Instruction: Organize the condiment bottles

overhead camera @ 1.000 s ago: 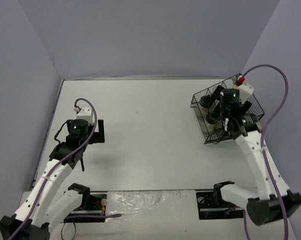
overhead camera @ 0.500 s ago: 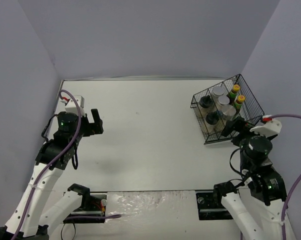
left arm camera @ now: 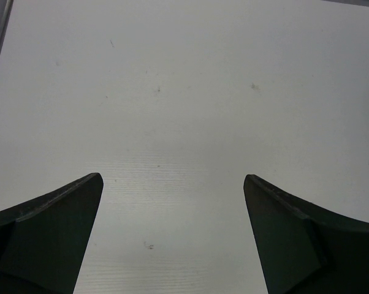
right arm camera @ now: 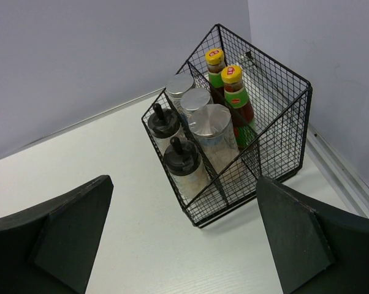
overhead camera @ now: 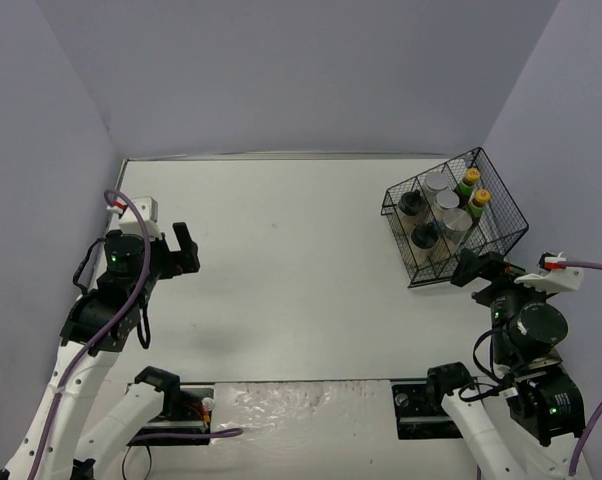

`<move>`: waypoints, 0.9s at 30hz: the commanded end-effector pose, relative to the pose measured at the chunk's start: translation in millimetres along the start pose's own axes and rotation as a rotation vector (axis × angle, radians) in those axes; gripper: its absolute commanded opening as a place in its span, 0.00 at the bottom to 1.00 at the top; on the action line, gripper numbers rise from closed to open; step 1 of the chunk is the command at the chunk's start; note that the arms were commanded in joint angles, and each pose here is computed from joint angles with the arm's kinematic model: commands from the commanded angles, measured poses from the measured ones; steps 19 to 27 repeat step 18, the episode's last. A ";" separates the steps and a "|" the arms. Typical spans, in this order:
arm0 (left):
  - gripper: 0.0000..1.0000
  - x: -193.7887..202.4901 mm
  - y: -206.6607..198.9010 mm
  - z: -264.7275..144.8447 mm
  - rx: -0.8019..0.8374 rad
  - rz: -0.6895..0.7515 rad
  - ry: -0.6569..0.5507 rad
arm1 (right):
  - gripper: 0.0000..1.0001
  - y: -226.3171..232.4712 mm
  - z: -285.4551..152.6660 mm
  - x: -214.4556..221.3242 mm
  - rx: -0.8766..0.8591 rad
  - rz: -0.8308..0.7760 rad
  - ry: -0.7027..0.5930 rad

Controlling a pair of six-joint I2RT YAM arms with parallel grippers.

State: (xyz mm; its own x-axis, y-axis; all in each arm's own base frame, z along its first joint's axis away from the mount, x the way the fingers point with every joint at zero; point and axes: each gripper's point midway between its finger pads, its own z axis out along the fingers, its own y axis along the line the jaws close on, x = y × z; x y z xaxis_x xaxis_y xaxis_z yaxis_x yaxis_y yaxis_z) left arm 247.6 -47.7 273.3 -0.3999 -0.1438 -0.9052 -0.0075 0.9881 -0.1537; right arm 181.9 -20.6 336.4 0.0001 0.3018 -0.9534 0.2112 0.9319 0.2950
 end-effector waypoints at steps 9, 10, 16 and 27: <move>0.97 -23.4 -2.3 1.6 -0.018 -0.037 -0.051 | 1.00 8.9 -7.1 -25.3 -0.057 -0.014 -0.080; 0.97 -23.7 -2.1 1.6 -0.019 -0.035 -0.053 | 1.00 8.7 -7.7 -25.6 -0.057 -0.014 -0.082; 0.97 -22.0 -6.7 5.4 -0.002 -0.065 -0.051 | 1.00 9.4 -5.9 -24.6 -0.058 -0.022 -0.077; 0.97 -23.4 -8.2 6.4 0.003 -0.070 -0.053 | 1.00 9.0 -5.1 -23.7 -0.055 -0.023 -0.077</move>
